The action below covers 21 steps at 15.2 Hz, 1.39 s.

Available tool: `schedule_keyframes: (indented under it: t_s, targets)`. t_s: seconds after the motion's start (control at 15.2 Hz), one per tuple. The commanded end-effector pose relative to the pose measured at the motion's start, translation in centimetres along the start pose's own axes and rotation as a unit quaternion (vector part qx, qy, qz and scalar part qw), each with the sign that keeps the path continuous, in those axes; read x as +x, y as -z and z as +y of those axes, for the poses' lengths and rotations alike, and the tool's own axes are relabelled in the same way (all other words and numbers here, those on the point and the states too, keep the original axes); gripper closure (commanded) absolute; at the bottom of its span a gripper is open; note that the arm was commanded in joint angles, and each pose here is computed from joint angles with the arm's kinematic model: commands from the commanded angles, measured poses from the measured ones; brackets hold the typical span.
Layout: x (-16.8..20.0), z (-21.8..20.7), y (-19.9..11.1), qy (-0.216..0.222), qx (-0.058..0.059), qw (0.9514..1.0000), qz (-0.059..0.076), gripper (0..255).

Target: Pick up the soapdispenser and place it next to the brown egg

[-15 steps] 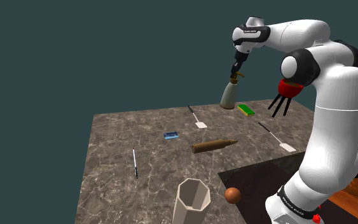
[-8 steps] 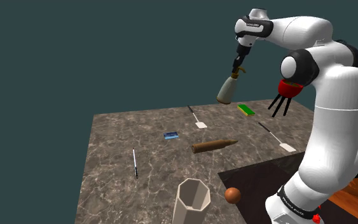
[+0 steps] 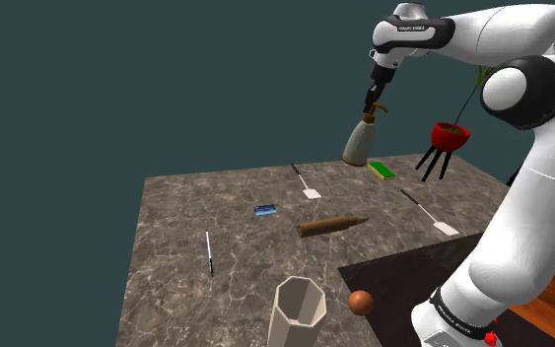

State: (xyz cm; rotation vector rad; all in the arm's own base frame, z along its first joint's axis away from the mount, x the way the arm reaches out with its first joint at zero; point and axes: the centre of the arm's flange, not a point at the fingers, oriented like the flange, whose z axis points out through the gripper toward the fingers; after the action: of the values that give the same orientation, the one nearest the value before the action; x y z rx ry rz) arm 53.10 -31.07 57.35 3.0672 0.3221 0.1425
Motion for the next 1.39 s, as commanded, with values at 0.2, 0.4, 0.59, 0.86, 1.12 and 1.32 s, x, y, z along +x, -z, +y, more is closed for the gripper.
schedule_keyframes:
  t_s: [0.2, 0.4, 0.59, 0.86, 1.12, 1.32]
  targets:
    - [-2.5, -5.7, 2.4, 0.0, -0.001, 1.0, 0.001, 255]
    - [-4.0, -9.1, 3.7, 0.0, -0.001, 1.0, 0.001, 255]
    - [-5.4, -12.6, 5.0, 0.0, -0.001, 1.0, 0.001, 255]
    - [-7.4, -17.1, 6.7, 0.0, -0.001, 1.0, 0.001, 255]
    - [-9.3, -21.7, 8.4, 0.0, -0.001, 1.0, 0.001, 255]
    - [-10.8, -25.2, 9.7, 0.0, -0.001, 1.0, 0.001, 255]
